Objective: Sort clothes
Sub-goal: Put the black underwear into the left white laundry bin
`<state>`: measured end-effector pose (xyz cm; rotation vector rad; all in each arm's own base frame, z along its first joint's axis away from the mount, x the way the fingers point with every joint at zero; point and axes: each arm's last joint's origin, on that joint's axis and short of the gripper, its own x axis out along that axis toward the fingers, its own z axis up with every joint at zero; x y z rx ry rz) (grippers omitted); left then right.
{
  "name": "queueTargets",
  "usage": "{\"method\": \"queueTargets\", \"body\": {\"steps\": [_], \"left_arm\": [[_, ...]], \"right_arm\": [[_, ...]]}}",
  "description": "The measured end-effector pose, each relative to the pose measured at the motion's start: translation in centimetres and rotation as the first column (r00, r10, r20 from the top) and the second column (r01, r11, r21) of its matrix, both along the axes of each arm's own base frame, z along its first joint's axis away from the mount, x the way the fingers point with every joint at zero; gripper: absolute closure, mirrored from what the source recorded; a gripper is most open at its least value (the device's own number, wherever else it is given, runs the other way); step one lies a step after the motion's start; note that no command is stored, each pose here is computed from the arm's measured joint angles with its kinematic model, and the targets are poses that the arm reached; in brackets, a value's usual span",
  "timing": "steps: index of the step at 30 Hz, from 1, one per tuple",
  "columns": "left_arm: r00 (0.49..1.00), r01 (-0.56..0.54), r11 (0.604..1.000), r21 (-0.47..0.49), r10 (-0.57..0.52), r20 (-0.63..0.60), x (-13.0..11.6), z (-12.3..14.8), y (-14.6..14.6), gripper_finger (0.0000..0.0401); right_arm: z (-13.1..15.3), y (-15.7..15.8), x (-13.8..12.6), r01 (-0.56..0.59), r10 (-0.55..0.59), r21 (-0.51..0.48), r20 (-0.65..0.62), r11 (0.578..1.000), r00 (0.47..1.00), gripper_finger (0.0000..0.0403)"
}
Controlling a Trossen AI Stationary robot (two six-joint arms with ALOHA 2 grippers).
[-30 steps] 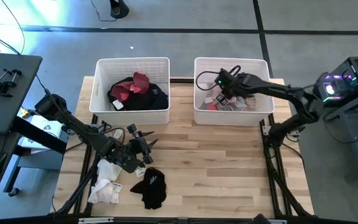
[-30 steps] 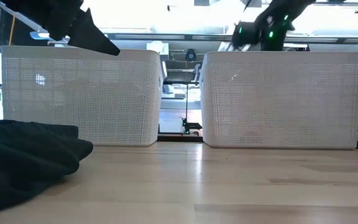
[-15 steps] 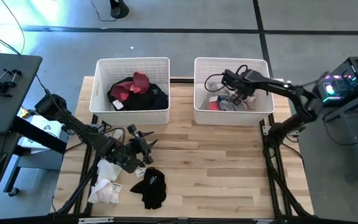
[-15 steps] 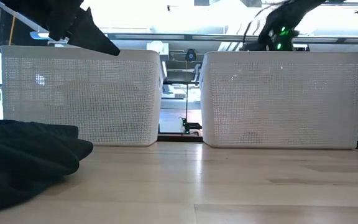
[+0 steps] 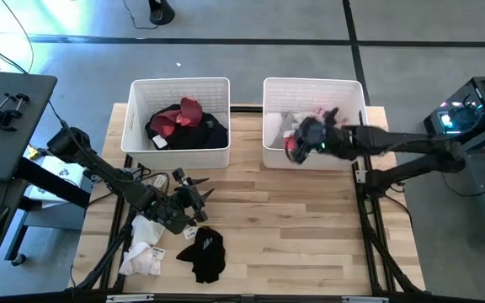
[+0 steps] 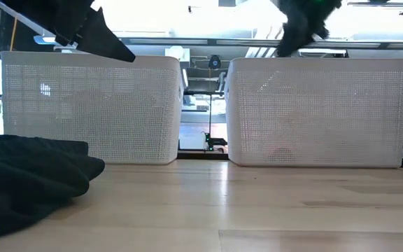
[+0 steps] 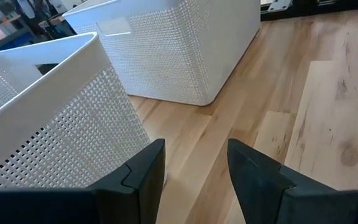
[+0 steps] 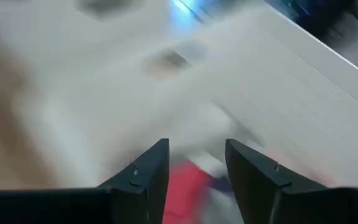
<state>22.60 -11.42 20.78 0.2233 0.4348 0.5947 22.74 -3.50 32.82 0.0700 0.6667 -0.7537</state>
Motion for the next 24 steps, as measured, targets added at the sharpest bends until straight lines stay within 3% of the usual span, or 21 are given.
{"method": "queueTargets", "body": {"steps": [5,8,11,14,17,20,24], "left_arm": [[0.997,0.073,0.996,0.042,-0.072,-0.025,-0.2,0.6,-1.1,0.0240],[0.980,0.194,0.979,0.062,-0.190,-0.065,-0.2,1.8,-2.6,0.0240],[0.933,0.347,0.937,0.034,-0.341,-0.116,-0.4,2.7,-4.0,0.0240],[0.854,0.493,0.868,-0.062,-0.496,-0.157,-0.8,2.6,-5.0,0.0240],[0.795,0.539,0.814,-0.217,-0.577,-0.189,-1.2,1.8,-5.4,0.0240],[0.782,0.504,0.791,-0.346,-0.588,-0.205,-1.4,0.0,-5.5,0.0240],[0.760,0.500,0.726,-0.471,-0.629,-0.162,-1.5,-3.3,-5.7,0.0240]], "right_arm": [[0.3,5.5,3.1,-0.285,0.293,-0.095,0.096,0.954,0.951,0.0258],[-0.7,8.4,5.1,-0.409,0.423,-0.152,0.080,0.900,0.902,0.0258],[-2.6,10.6,7.3,-0.491,0.506,-0.183,0.048,0.852,0.861,0.0258],[-5.3,12.3,9.5,-0.574,0.583,-0.182,-0.005,0.798,0.812,0.0258],[-8.1,13.2,11.1,-0.629,0.626,-0.169,-0.077,0.759,0.776,0.0258],[-10.1,13.6,11.9,-0.632,0.621,-0.149,-0.119,0.760,0.775,0.0258],[-11.1,13.6,12.2,-0.618,0.605,-0.120,-0.131,0.777,0.786,0.0258]]}}
